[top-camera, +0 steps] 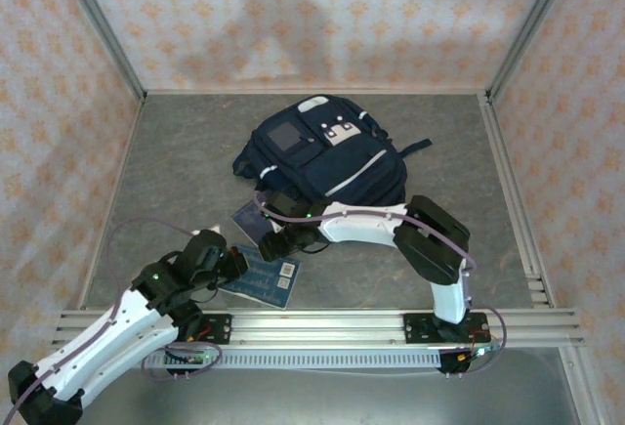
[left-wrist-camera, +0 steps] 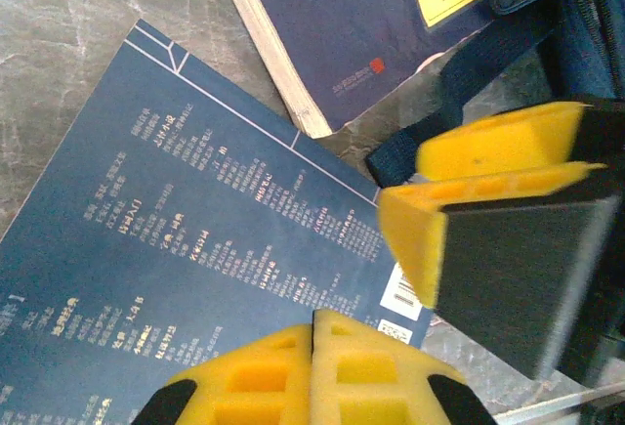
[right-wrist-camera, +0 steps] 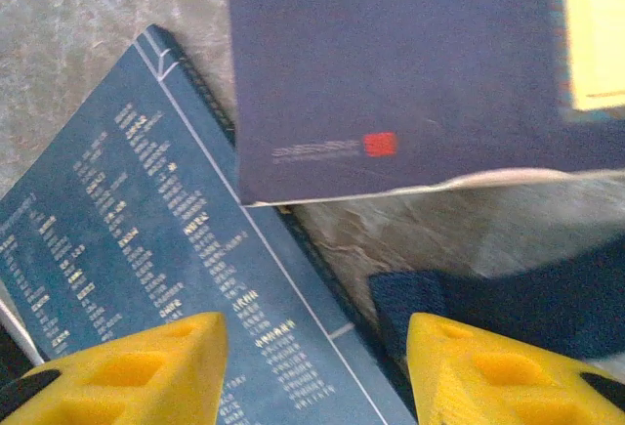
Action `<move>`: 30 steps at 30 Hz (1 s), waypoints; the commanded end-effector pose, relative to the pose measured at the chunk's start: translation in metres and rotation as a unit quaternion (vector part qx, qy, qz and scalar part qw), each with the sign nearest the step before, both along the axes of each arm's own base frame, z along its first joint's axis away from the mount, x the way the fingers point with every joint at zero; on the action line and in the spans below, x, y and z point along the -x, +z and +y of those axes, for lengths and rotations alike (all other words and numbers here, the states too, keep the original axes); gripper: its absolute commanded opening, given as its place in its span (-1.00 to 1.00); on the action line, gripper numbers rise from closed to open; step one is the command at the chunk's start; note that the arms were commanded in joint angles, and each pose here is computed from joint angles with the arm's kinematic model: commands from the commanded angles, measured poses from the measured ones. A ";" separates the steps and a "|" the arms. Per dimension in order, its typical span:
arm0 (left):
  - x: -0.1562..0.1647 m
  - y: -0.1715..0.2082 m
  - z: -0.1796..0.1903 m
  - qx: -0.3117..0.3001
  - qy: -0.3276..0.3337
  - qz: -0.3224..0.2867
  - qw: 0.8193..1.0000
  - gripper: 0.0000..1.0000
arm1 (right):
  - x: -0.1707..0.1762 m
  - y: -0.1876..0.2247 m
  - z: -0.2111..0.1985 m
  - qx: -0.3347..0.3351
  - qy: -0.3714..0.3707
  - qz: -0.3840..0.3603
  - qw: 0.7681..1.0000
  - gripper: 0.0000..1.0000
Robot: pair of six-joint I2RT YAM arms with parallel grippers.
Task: Pack the student bag
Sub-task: Pick up the book from the bottom-center of the table.
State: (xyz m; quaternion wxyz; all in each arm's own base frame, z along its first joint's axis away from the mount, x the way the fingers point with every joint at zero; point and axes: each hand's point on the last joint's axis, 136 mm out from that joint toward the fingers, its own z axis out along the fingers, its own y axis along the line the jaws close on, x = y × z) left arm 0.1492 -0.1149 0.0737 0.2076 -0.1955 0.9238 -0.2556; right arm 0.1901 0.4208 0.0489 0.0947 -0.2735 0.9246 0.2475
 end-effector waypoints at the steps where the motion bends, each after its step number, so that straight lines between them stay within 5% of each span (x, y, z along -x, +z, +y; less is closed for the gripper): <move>1: 0.018 -0.029 0.014 -0.019 0.022 0.054 0.998 -1.00 | 0.006 -0.001 0.007 0.003 0.032 0.013 0.999 0.01; 19: 0.059 -0.053 0.009 0.006 -0.031 0.145 0.989 -1.00 | 0.011 -0.029 0.000 0.036 0.069 0.056 0.995 -0.01; 30: 0.066 -0.074 0.006 0.022 -0.030 0.176 0.984 -1.00 | 0.045 -0.033 0.010 0.017 0.131 0.139 0.981 -0.01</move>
